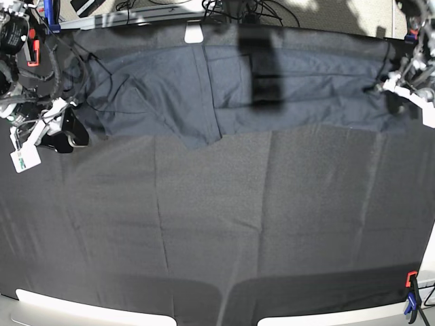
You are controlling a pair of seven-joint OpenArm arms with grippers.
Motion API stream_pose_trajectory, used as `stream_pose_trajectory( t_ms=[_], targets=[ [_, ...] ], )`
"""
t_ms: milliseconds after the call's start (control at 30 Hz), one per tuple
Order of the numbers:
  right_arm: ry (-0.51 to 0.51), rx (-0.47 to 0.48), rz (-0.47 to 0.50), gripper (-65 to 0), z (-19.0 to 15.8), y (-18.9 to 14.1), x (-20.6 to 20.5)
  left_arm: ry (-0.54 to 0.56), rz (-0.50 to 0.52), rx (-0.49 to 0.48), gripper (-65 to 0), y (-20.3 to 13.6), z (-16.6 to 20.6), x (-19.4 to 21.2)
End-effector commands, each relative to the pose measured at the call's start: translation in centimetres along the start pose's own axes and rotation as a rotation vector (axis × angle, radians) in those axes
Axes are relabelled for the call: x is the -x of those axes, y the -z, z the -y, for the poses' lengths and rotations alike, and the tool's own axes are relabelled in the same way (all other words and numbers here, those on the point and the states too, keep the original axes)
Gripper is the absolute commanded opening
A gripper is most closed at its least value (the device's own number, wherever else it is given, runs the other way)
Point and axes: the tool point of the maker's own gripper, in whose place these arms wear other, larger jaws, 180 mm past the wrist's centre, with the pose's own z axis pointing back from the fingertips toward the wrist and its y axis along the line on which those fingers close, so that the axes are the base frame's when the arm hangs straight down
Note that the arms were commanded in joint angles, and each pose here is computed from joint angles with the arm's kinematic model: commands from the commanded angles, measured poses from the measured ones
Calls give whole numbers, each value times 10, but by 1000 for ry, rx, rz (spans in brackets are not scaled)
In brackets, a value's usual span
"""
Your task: Layout the t-shirt on the table in an organized manner, then fold the t-shirt properly
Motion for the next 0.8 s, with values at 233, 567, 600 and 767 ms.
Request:
stream_pose_trajectory(
  t_ms=[233,567,600,767],
  targets=[
    [-25,-4,65,-396,0,-5,-19,-4,-7,509,-650,-8,157,16],
    [-25,-4,61,-396,0,-5,-18,142,-62,602,-650,20,253,33],
    [-25,-4,61,-396,0,-5,-18,152,-66,603,-650,21,259,35],
    [-25,-4,61,-396,0,-5,-18,196,-88,637,-650,18,279,47]
  ],
)
